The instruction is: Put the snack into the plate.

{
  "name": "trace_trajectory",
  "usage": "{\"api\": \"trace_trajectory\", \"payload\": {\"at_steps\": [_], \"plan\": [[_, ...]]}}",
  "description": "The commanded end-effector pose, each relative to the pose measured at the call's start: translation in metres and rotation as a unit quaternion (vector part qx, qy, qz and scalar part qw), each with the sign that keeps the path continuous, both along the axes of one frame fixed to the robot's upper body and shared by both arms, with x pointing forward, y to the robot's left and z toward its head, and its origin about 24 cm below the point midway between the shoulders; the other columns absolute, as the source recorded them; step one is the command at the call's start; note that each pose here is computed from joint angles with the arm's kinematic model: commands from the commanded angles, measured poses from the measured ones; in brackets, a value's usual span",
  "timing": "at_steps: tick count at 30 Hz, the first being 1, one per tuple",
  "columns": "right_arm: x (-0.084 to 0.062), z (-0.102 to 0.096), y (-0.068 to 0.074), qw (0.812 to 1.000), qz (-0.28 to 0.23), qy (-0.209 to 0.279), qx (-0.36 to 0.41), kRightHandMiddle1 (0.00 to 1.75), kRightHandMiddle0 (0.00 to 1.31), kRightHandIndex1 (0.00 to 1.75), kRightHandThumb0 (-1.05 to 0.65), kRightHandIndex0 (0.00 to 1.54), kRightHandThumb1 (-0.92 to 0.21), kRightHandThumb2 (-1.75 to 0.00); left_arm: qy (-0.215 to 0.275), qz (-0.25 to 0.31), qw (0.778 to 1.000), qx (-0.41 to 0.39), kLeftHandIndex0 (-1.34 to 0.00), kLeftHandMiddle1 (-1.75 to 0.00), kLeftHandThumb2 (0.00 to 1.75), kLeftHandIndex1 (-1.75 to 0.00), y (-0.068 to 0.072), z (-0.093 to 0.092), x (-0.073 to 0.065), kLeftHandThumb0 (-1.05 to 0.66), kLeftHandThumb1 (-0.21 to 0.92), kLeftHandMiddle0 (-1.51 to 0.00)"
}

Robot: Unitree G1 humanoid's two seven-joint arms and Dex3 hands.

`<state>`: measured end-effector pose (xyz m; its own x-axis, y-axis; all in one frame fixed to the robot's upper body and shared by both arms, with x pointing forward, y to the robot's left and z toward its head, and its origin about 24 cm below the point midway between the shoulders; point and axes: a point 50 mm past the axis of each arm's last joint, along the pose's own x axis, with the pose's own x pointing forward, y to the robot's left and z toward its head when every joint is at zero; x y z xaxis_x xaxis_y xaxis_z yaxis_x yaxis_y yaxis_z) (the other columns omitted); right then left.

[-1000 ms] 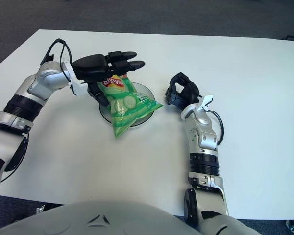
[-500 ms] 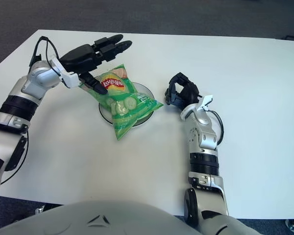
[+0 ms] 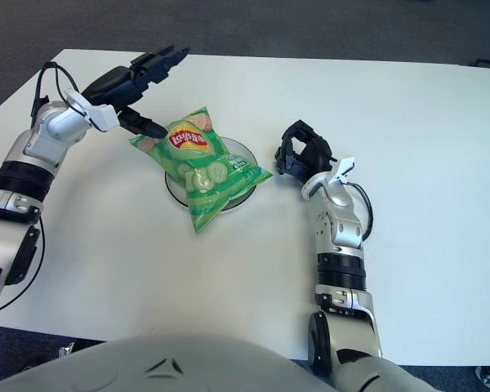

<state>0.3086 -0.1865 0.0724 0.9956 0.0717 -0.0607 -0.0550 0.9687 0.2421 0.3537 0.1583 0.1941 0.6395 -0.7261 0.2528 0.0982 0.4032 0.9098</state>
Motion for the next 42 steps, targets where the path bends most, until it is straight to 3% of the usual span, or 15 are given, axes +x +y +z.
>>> {"api": "trace_trajectory", "payload": {"at_steps": [1, 8, 13, 14, 15, 18, 19, 21, 22, 24, 27, 29, 34, 42], "plan": [[-0.011, -0.034, -0.002, 0.997, -0.005, 0.078, 0.008, 1.75, 0.58, 1.75, -0.47, 1.27, -0.36, -1.26, 0.025, 0.027, 0.999, -0.017, -0.01, -0.03, 0.31, -0.01, 0.015, -0.003, 0.005, -1.04, 0.92, -0.06], [-0.011, -0.035, -0.003, 0.997, -0.006, 0.080, 0.006, 1.75, 0.58, 1.75, -0.47, 1.27, -0.36, -1.27, 0.112, 0.013, 0.987, -0.111, 0.00, -0.04, 0.37, -0.24, 0.026, -0.015, 0.006, -1.01, 0.92, -0.11], [-0.010, -0.035, -0.003, 0.997, -0.008, 0.081, 0.009, 1.75, 0.59, 1.75, -0.47, 1.27, -0.35, -1.27, 0.176, 0.023, 0.964, -0.197, 0.00, -0.10, 0.36, -0.46, 0.047, -0.035, 0.002, -0.93, 0.91, -0.21], [-0.010, -0.035, -0.003, 0.997, -0.008, 0.081, 0.008, 1.75, 0.59, 1.75, -0.47, 1.28, -0.35, -1.27, 0.185, 0.033, 0.958, -0.216, 0.00, -0.17, 0.38, -0.54, 0.051, -0.041, 0.001, -0.89, 0.87, -0.24], [-0.010, -0.035, -0.003, 0.997, -0.008, 0.080, 0.008, 1.75, 0.59, 1.75, -0.47, 1.28, -0.35, -1.27, 0.190, 0.040, 0.954, -0.230, 0.00, -0.40, 0.45, -0.74, 0.054, -0.045, 0.000, -0.82, 0.80, -0.23], [-0.009, -0.035, -0.003, 0.997, -0.008, 0.080, 0.007, 1.75, 0.59, 1.75, -0.47, 1.28, -0.35, -1.28, 0.200, 0.054, 0.946, -0.251, 0.00, -0.81, 0.64, -1.08, 0.059, -0.052, -0.001, -0.73, 0.67, -0.19], [-0.009, -0.035, -0.003, 0.997, -0.008, 0.080, 0.006, 1.75, 0.59, 1.75, -0.47, 1.28, -0.35, -1.28, 0.211, 0.073, 0.934, -0.281, 0.00, -0.87, 0.67, -1.13, 0.062, -0.062, -0.003, -0.72, 0.65, -0.18], [-0.008, -0.035, -0.003, 0.997, -0.009, 0.079, 0.004, 1.75, 0.59, 1.75, -0.47, 1.28, -0.35, -1.28, 0.227, 0.106, 0.909, -0.333, -0.03, -1.29, 0.82, -1.46, 0.066, -0.079, -0.007, -0.60, 0.55, -0.28], [-0.008, -0.035, -0.003, 0.997, -0.009, 0.079, 0.004, 1.75, 0.59, 1.75, -0.47, 1.28, -0.35, -1.28, 0.232, 0.120, 0.897, -0.358, -0.05, -1.42, 0.87, -1.56, 0.068, -0.083, -0.008, -0.56, 0.52, -0.30], [-0.008, -0.035, -0.003, 0.997, -0.011, 0.080, 0.003, 1.75, 0.59, 1.75, -0.47, 1.27, -0.35, -1.28, 0.241, 0.137, 0.878, -0.391, -0.16, -1.55, 0.99, -1.65, 0.071, -0.090, -0.011, -0.29, 0.50, -0.40], [-0.007, -0.035, -0.004, 0.997, -0.013, 0.080, 0.002, 1.75, 0.59, 1.75, -0.47, 1.27, -0.34, -1.28, 0.260, 0.153, 0.851, -0.431, -0.34, -1.68, 1.26, -1.71, 0.070, -0.106, -0.022, -0.10, 0.34, -0.56], [-0.007, -0.035, -0.005, 0.997, -0.013, 0.080, 0.002, 1.75, 0.59, 1.75, -0.47, 1.27, -0.34, -1.28, 0.272, 0.156, 0.837, -0.449, -0.41, -1.71, 1.37, -1.72, 0.067, -0.116, -0.029, -0.05, 0.26, -0.64], [-0.005, -0.035, -0.009, 0.997, -0.019, 0.080, 0.000, 1.75, 0.59, 1.75, -0.47, 1.27, -0.34, -1.28, 0.321, 0.195, 0.770, -0.516, -0.54, -1.71, 1.57, -1.74, 0.070, -0.160, -0.042, -0.01, 0.09, -0.79], [-0.004, -0.037, -0.013, 0.997, -0.025, 0.074, -0.007, 1.75, 0.59, 1.75, -0.47, 1.27, -0.35, -1.28, 0.338, 0.234, 0.739, -0.534, -0.64, -1.67, 1.69, -1.75, 0.068, -0.169, -0.037, 0.00, -0.03, -0.90]]}}
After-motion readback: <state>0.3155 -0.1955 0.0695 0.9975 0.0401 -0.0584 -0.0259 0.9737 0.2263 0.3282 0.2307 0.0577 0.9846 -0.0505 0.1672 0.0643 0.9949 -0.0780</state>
